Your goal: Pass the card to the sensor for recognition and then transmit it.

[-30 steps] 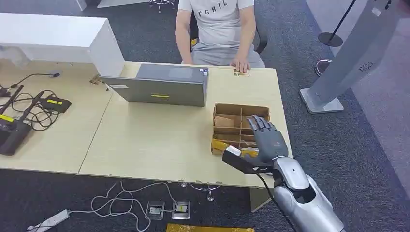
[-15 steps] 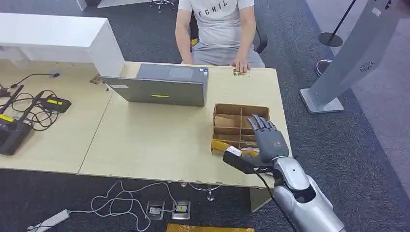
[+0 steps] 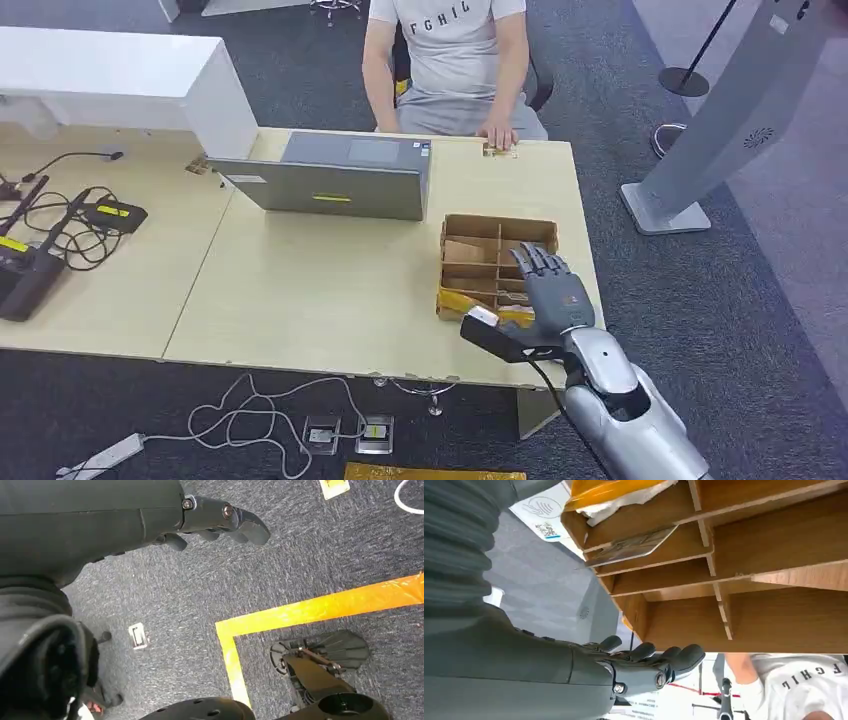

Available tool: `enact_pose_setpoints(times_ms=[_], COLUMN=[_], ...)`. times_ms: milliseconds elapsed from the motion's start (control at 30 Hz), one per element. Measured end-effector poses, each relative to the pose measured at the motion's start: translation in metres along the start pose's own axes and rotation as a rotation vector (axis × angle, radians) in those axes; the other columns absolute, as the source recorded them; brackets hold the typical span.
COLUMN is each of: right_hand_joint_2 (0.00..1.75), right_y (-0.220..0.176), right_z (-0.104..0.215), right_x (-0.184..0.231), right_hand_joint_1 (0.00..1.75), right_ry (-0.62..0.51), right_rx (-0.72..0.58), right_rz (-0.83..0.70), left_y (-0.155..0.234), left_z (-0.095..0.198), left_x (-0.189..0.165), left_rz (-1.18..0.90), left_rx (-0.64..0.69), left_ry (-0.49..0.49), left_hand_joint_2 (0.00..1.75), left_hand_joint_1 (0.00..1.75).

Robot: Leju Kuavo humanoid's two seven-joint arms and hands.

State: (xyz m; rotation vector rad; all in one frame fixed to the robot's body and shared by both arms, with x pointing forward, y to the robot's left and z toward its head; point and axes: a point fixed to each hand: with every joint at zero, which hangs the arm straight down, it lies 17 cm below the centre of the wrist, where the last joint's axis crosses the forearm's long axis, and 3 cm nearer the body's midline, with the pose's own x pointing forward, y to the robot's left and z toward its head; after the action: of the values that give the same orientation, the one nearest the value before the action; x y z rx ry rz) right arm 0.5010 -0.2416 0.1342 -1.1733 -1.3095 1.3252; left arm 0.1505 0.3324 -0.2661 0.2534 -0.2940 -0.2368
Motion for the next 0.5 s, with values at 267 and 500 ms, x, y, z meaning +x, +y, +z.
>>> enact_pose_setpoints(times_ms=[267,500], right_hand_joint_2=[1.75,1.75], right_y=[0.0023,0.0042], right_z=[-0.0007,-0.0013], right_x=[-0.0005,0.0058], right_hand_joint_1=[0.0,0.0], right_ry=[0.002,-0.008], right_rx=[0.007,0.013], right_rz=[-0.002,-0.007], left_y=[0.0002,0.0008], left_z=[0.0,-0.0001], left_x=[-0.0001,-0.0004], left_rz=[-0.003,0.003], left_rx=[0.0,0.003], left_ry=[-0.001,0.001], left_hand_joint_2=[0.0,0.0], left_hand_joint_1=[0.0,0.0])
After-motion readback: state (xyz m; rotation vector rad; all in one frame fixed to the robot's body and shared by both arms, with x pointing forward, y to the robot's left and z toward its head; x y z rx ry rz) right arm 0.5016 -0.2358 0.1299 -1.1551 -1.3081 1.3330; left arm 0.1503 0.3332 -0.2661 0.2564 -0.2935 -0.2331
